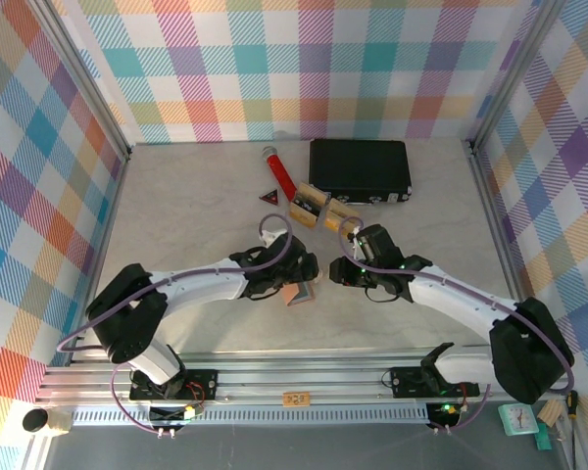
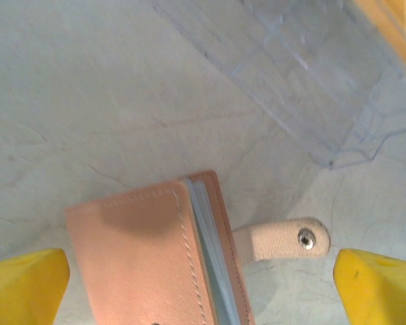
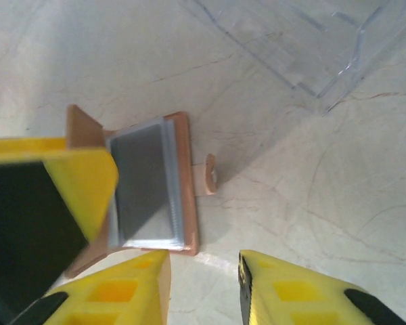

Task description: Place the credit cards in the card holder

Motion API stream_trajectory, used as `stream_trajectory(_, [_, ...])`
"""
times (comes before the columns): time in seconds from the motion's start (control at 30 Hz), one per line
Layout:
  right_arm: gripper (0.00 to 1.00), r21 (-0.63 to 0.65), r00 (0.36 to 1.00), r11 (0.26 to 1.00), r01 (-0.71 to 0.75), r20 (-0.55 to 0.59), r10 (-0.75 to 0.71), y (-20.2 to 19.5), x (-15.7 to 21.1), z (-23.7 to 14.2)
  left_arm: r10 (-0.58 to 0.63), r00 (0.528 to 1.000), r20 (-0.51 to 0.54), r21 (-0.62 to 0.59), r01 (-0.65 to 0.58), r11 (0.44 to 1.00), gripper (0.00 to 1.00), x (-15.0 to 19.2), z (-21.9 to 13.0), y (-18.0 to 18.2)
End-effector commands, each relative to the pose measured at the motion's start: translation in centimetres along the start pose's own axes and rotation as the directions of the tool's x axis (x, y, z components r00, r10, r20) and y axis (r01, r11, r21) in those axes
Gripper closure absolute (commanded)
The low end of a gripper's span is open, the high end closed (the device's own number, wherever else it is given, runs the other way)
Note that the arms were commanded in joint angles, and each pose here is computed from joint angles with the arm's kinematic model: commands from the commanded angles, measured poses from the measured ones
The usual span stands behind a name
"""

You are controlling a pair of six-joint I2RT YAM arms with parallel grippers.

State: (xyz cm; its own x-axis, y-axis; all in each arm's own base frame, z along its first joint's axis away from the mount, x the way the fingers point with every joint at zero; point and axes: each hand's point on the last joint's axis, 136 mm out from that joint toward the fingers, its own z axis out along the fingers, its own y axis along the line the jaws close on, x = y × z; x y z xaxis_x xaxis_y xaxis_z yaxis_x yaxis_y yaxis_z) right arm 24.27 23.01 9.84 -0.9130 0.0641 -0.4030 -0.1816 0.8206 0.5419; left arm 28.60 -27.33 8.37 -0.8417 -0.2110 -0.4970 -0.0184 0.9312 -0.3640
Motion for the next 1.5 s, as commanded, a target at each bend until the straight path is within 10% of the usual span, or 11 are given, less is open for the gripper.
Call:
stream_trajectory(0.0, [0.75, -0.068, 1.0, 0.997, 0.03, -0.008, -0.03, 2.7, 0.2, -0.8, -0.002, 0.999, 0.048, -0.012, 0.003, 1.0, 0.0, -2.9, -1.8, 0.8])
stream_trajectory(0.47, [0.92, -0.188, 0.934, 0.931, 0.315, -0.113, -0.339, 14.1, 3.8, 2.9, -0.117, 0.989, 0.091, -0.111, 0.127, 0.986, 0.0, -7.9, -5.3, 9.2])
stream_trajectory(1.47, [1.0, 0.007, 0.96, 0.985, 0.173, -0.223, -0.167, 3.6, 4.9, 10.0, 0.133, 0.981, -0.14, -0.144, -0.153, 0.978, 0.0, -3.1, -1.8, 8.3])
